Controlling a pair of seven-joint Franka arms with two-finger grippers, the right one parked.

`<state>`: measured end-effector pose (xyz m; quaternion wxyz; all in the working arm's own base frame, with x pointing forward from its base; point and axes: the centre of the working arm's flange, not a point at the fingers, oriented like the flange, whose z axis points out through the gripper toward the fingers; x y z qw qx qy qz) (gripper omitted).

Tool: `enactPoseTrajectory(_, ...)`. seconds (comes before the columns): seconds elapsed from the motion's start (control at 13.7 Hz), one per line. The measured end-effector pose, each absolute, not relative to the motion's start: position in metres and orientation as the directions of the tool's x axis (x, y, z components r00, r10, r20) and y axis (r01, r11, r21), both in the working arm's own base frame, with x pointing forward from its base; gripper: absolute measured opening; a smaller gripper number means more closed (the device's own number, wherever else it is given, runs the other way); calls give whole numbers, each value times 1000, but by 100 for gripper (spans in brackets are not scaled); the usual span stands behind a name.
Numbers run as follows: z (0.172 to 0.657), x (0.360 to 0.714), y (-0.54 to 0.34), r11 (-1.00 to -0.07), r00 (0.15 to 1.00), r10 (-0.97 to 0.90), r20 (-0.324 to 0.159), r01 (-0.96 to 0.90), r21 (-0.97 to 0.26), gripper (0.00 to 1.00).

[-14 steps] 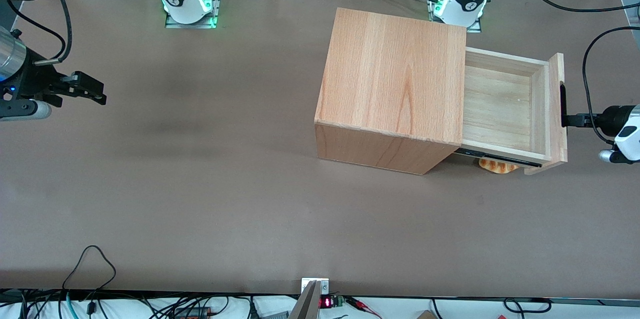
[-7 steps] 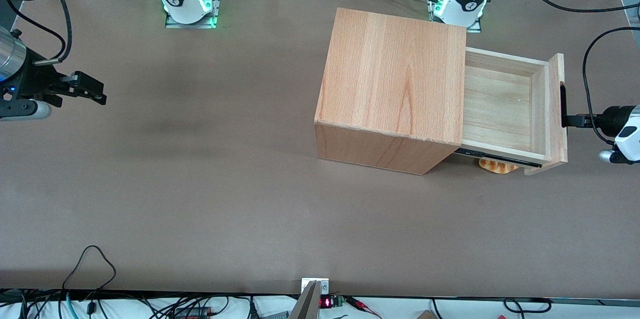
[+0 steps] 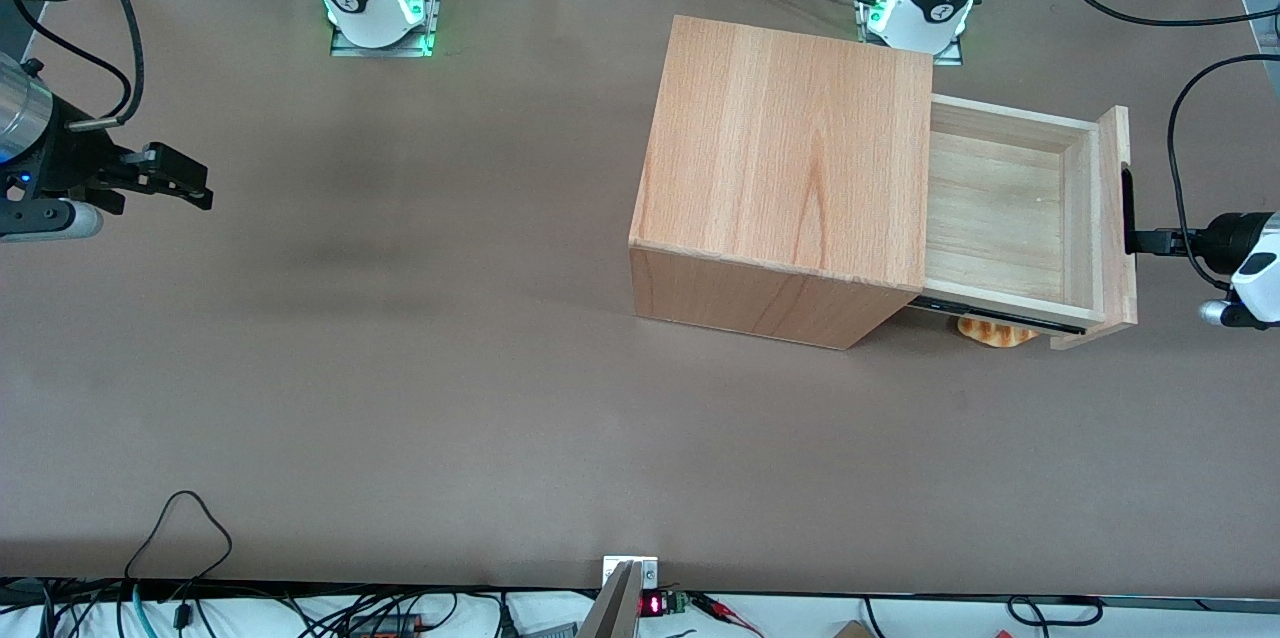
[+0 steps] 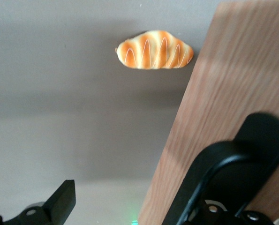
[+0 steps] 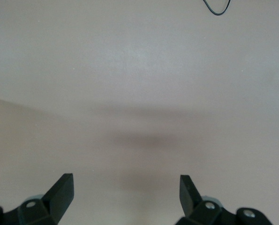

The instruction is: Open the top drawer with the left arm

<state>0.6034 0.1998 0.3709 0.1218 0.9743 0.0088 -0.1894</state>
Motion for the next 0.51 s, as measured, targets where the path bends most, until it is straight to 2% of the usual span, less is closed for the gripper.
enactPoseTrajectory(0.15,373,608,200,-970,935,-53,-351,35,240,100)
enactPoseTrajectory(0.51,373,611,199,-968,936,-81,-341,8,250,100)
